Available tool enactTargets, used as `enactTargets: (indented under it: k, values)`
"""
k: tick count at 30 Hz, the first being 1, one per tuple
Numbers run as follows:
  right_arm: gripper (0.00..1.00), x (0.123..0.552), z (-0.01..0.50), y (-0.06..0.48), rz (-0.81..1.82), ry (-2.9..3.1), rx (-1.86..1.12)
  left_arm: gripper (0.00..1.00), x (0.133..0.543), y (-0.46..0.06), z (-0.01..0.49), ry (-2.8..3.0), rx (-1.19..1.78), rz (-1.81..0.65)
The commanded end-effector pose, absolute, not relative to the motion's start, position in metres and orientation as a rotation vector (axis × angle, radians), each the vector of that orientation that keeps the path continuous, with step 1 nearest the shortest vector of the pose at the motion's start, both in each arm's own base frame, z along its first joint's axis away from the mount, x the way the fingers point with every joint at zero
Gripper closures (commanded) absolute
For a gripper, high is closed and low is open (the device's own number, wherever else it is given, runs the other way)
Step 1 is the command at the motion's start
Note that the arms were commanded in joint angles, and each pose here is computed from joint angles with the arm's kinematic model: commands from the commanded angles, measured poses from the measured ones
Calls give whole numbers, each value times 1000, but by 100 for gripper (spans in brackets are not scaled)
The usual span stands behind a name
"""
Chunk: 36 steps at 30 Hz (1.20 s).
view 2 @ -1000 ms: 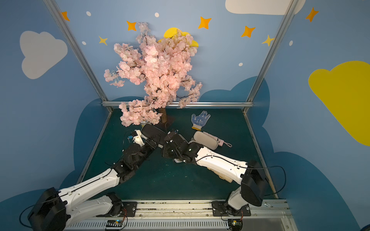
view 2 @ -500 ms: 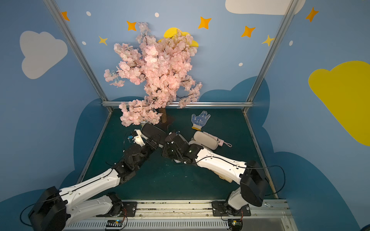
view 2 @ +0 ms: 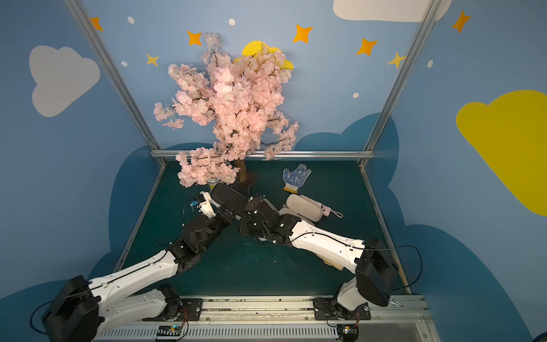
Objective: Put umbrellas into zippered umbrella sleeves
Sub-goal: Zip the zipper on the umbrella sleeve.
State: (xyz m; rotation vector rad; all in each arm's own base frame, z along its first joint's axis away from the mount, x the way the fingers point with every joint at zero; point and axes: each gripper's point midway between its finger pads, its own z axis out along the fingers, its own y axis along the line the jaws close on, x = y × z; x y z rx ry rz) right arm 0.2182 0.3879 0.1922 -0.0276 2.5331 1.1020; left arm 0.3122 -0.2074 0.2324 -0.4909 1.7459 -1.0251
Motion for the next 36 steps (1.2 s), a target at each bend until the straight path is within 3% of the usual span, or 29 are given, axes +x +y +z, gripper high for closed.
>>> enactTargets:
  k: [1,10,20,29,36]
  values:
    - [100,231,189,365,1045,2511,48,97,308,-205,259,1673,-455,-1066]
    - [100,237,149,323,871,2595,38,97,315,-193,250,1776,-582,-1173]
    - [100,238,140,301,736,2646,-94,97,316,-164,239,1834,-668,-1324]
    - [100,243,134,298,656,2656,-197,97,314,-176,241,1968,-560,-1440]
    - [100,247,139,293,569,2590,-464,97,308,-188,250,2086,-387,-1692]
